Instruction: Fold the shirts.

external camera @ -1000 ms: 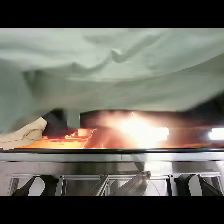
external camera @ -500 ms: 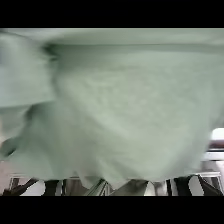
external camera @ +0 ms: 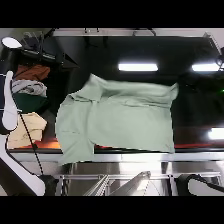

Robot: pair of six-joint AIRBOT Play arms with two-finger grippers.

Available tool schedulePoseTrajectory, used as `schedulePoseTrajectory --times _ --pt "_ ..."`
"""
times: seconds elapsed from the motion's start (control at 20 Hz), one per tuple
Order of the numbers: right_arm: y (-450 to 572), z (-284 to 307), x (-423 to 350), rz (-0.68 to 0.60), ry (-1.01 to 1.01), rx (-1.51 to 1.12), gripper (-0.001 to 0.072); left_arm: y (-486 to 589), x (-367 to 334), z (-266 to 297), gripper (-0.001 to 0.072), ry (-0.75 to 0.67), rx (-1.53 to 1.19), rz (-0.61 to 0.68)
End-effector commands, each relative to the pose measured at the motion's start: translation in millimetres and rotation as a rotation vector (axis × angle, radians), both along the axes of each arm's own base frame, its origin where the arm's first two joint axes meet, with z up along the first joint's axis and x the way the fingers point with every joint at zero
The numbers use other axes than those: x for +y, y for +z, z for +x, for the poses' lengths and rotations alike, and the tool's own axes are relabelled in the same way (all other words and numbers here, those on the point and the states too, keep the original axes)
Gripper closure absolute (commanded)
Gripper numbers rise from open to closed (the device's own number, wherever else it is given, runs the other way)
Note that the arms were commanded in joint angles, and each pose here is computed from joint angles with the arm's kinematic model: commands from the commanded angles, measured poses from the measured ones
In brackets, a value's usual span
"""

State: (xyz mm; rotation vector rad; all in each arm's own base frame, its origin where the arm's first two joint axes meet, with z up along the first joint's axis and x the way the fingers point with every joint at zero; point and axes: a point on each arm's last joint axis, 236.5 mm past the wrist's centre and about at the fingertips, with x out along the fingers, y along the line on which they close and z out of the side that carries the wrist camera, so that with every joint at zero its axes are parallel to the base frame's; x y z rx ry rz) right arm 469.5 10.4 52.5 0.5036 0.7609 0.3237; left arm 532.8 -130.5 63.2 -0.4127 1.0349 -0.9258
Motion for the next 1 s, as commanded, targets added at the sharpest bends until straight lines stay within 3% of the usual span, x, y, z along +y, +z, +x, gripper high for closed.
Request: schedulePoseTrajectory --times 0.0,0.25,0.3,0.45,0.6,0.75,0.95 --pt "-6 23 -6 -0.036 0.039 0.004 0.0366 -14 50 37 -0.0011 0.189 -0.036 0.015" --pt "-14 -76 -42 -0.056 0.08 0.286 0.0373 15 116 -49 0.001 0.17 0.148 -0.019" --pt "-23 -99 -44 -0.039 0.067 0.327 0.0429 9 123 -75 0.001 0.172 0.222 -0.044" --pt "-50 -158 -39 0.022 -0.041 0.393 0.0401 -19 129 -145 0.0011 0.242 0.396 -0.116" --pt "-71 -187 -27 0.028 -0.135 0.384 0.0402 -89 135 -224 0.0011 0.371 0.623 -0.001" --pt "-72 -197 -16 0.04 -0.151 0.355 0.0402 -141 136 -291 0.0011 0.398 0.801 0.149" --pt "-59 -194 -12 0.046 -0.152 0.305 0.0401 -169 136 -300 0.001 0.458 0.808 0.188"
